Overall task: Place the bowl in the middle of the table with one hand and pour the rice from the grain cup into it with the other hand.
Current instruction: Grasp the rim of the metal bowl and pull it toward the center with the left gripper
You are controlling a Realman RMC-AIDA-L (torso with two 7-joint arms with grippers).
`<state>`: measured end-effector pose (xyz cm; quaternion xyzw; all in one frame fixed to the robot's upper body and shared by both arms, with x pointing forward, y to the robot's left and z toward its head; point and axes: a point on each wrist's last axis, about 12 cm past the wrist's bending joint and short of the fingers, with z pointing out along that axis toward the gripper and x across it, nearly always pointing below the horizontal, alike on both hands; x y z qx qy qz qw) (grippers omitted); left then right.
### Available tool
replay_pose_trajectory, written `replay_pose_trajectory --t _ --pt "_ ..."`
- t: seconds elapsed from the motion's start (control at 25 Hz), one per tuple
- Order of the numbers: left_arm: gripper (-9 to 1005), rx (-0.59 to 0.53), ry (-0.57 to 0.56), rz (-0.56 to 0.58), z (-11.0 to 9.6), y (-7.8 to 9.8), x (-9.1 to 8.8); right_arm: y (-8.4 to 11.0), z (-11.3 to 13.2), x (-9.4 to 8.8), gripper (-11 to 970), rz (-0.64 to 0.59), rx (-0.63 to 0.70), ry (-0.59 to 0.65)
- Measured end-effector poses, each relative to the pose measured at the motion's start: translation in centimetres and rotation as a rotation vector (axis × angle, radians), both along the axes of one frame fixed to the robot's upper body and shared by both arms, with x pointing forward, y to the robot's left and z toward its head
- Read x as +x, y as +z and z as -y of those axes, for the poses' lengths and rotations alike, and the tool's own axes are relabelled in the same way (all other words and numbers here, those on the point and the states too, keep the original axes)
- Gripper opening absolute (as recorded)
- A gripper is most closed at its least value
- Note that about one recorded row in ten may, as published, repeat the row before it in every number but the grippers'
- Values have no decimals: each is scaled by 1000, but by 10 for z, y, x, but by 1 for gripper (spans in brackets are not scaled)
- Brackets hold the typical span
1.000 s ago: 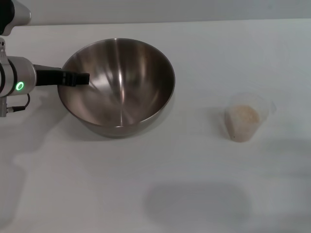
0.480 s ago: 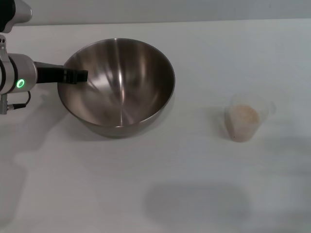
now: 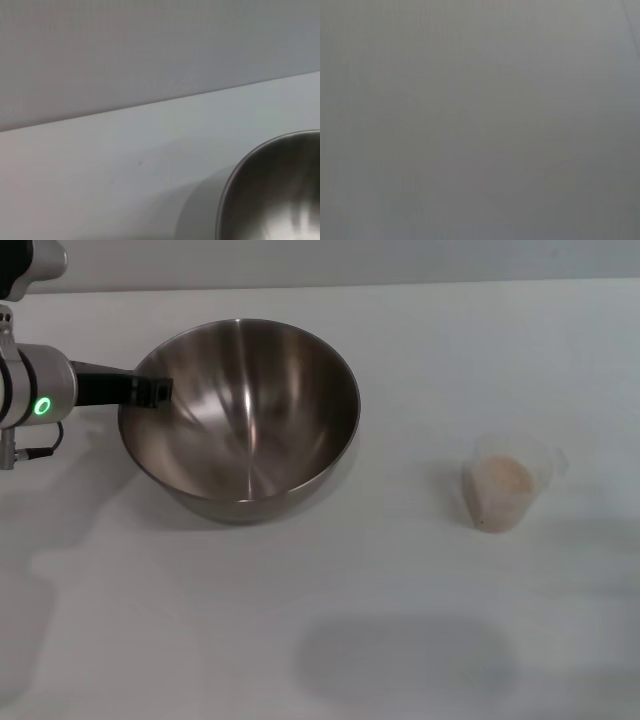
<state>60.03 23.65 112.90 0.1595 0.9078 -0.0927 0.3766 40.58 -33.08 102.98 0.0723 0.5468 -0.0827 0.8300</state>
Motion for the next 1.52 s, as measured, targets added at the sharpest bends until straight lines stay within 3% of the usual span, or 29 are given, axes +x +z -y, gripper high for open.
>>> replay_pose_trajectory --t 0.24,0.6,0.84,1.0,1.52 --pt "419 1 1 -3 -1 1 0 0 1 1 752 0 -5 -1" --pt "55 -20 8 -15 -3 7 3 -1 1 2 752 -16 -4 -1" --pt "52 -65 19 -33 -5 11 5 -2 1 4 753 -19 -4 2" --pt "44 -208 8 -52 -15 23 6 -2 1 6 753 -28 -3 6" --pt "43 -269 -42 -112 -27 31 6 -1 0 9 752 -24 -3 13"
